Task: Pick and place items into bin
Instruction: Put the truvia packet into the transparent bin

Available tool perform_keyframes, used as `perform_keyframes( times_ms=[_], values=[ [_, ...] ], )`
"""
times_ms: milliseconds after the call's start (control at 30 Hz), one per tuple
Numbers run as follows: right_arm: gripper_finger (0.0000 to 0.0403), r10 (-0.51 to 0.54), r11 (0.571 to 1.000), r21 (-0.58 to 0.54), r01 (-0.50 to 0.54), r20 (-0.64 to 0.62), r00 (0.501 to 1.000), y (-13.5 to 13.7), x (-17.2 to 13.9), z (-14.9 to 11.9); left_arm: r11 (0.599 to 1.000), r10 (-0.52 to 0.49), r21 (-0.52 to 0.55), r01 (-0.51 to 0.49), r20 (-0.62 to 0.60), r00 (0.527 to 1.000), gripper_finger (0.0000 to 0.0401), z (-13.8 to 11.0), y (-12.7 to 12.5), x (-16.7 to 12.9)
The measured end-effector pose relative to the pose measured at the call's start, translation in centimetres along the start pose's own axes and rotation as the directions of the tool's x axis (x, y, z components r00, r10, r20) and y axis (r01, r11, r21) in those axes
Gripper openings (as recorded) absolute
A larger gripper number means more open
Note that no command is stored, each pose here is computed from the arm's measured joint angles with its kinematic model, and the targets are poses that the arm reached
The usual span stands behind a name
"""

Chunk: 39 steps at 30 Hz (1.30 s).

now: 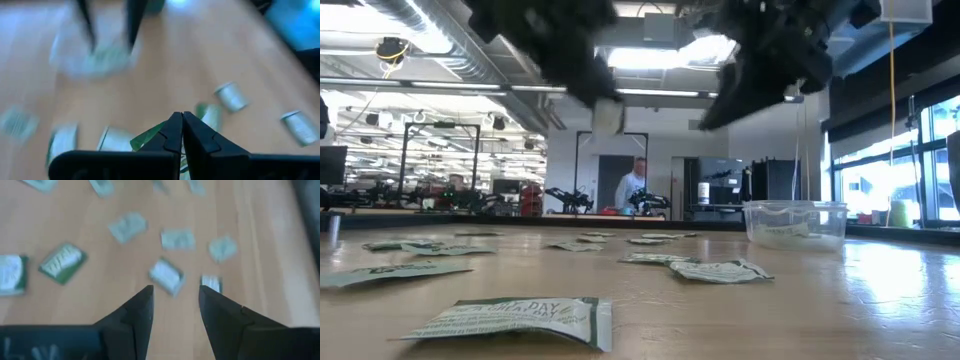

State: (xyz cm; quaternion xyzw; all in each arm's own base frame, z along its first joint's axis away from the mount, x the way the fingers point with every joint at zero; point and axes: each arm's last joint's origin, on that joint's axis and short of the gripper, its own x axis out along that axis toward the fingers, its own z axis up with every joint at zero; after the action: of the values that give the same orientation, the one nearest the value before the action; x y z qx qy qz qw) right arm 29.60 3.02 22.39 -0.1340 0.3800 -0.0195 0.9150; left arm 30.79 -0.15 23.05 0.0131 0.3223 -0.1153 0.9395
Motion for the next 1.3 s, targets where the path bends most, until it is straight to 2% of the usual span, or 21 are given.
perform_keyframes(
  times_ms=[167, 267, 367, 433, 667, 767, 967, 1133, 1300],
  values=[
    [0.016, -0.001, 0.994, -0.106, 0.02, 0.175, 0.985, 0.7, -0.4, 1.8, 0.972, -0.155, 0.205, 0.117, 0.18, 0.971, 0.0006, 1.8, -0.9, -0.1],
    [0.016, 0.009, 0.993, -0.118, 0.022, 0.253, 0.967, 1.0, -0.6, 2.6, 0.952, -0.188, 0.283, 0.115, 0.247, 0.951, 0.0006, 2.5, -1.4, -0.2],
    [0.016, 0.096, 0.986, -0.159, -0.048, 0.304, 0.948, 1.3, -0.8, 3.0, 0.937, -0.201, 0.335, 0.1, 0.28, 0.939, 0.0006, 2.9, -1.8, -0.2],
    [0.016, 0.135, 0.982, -0.173, -0.08, 0.335, 0.933, 1.5, -0.9, 3.2, 0.931, -0.207, 0.353, 0.097, 0.289, 0.935, 0.0006, 3.1, -2.0, -0.2],
    [0.016, 0.143, 0.981, -0.177, -0.076, 0.404, 0.904, 1.9, -1.3, 3.9, 0.926, -0.207, 0.371, 0.073, 0.334, 0.92, 0.0006, 3.5, -2.0, -0.4],
    [0.016, 0.187, 0.975, -0.191, -0.114, 0.421, 0.888, 2.1, -1.4, 4.1, 0.912, -0.207, 0.407, 0.049, 0.353, 0.912, 0.0006, 3.7, -2.0, -0.4],
    [0.0155, 0.193, 0.977, -0.167, -0.133, 0.427, 0.884, 2.2, -1.4, 4.1, 0.905, -0.207, 0.424, 0.028, 0.383, 0.9, 0.0006, 4.0, -2.0, -0.6],
    [0.0129, 0.192, 0.978, -0.165, -0.131, 0.437, 0.879, 2.2, -1.5, 4.2, 0.905, -0.207, 0.425, 0.024, 0.388, 0.898, 0.0006, 4.1, -2.0, -0.6],
    [0.0082, 0.191, 0.978, -0.163, -0.132, 0.437, 0.879, 2.2, -1.5, 4.2, 0.905, -0.207, 0.425, 0.025, 0.387, 0.899, 0.0006, 4.1, -2.0, -0.6]
  ],
)
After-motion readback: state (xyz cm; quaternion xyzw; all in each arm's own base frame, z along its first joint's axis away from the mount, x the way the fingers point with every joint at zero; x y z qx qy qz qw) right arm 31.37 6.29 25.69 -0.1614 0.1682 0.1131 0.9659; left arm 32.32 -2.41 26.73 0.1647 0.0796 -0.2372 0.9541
